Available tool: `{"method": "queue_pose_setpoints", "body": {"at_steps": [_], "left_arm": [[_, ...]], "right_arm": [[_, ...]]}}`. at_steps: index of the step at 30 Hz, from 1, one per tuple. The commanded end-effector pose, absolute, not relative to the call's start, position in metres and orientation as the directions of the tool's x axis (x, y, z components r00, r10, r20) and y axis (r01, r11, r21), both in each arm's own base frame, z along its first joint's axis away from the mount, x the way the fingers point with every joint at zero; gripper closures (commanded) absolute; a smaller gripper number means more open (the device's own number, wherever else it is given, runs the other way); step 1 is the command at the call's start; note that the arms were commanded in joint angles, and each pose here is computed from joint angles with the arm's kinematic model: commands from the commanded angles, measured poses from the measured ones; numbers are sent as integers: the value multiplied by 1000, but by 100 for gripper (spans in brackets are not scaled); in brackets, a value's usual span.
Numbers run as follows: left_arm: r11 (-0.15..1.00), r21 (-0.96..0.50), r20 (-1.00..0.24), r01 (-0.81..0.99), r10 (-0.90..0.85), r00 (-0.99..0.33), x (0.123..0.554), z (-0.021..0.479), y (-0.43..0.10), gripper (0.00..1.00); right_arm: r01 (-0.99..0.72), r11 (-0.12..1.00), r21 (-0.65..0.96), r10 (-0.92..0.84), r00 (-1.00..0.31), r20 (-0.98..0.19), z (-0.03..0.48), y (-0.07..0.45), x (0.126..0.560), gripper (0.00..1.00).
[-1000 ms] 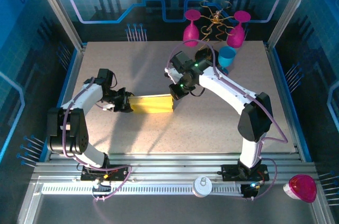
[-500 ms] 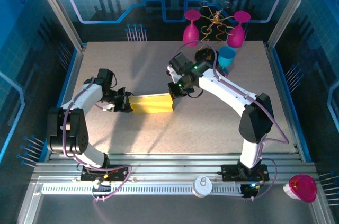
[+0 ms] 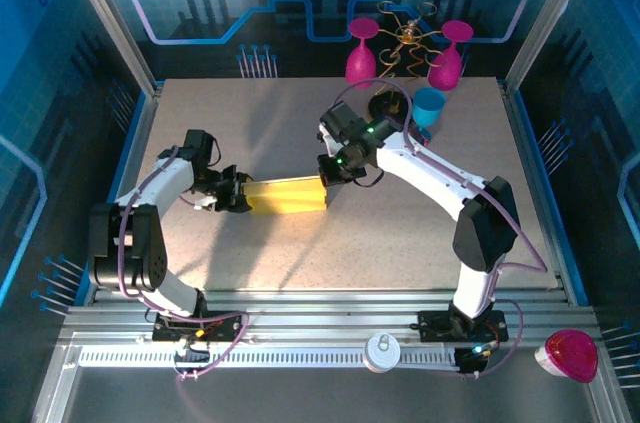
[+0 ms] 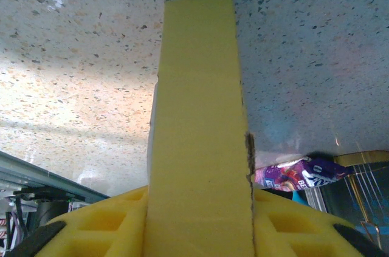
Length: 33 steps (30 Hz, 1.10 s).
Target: Fold the paper box
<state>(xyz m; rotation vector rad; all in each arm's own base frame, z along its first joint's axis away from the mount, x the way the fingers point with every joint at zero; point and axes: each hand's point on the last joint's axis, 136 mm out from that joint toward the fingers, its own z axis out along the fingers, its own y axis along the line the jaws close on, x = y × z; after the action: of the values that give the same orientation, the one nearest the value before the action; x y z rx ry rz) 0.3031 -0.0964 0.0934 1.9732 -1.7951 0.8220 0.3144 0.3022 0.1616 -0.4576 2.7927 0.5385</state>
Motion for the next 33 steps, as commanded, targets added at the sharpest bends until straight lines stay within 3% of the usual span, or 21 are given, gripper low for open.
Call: {"method": "queue_pose_setpoints", "body": {"at_steps": [1, 11, 19, 25, 28, 32, 33], "left_arm": [[-143, -153, 645, -978, -764, 11, 307, 99, -96, 59], [-91, -268, 635, -959, -765, -105, 315, 121, -92, 22], [19, -320, 541, -947, -817, -199, 296, 137, -82, 18], [227, -359, 325, -905, -879, -350, 279, 155, -56, 10], [385, -367, 154, -847, -872, -464, 271, 169, -38, 19], [643, -391, -61, -658, -732, -679, 261, 190, -36, 49], [697, -379, -101, -609, -685, -721, 257, 192, -37, 52]], "right_arm": [[-355, 889, 289, -264, -914, -309, 153, 300, 309, 100], [-363, 902, 234, -272, -899, -344, 151, 296, 319, 100], [-373, 899, 231, -276, -891, -361, 159, 298, 323, 100], [-367, 904, 219, -271, -888, -372, 165, 296, 327, 100], [-370, 903, 219, -275, -888, -368, 166, 298, 327, 100], [-364, 905, 218, -272, -893, -359, 165, 298, 329, 100], [-364, 905, 220, -271, -893, -359, 165, 297, 329, 100]]}}
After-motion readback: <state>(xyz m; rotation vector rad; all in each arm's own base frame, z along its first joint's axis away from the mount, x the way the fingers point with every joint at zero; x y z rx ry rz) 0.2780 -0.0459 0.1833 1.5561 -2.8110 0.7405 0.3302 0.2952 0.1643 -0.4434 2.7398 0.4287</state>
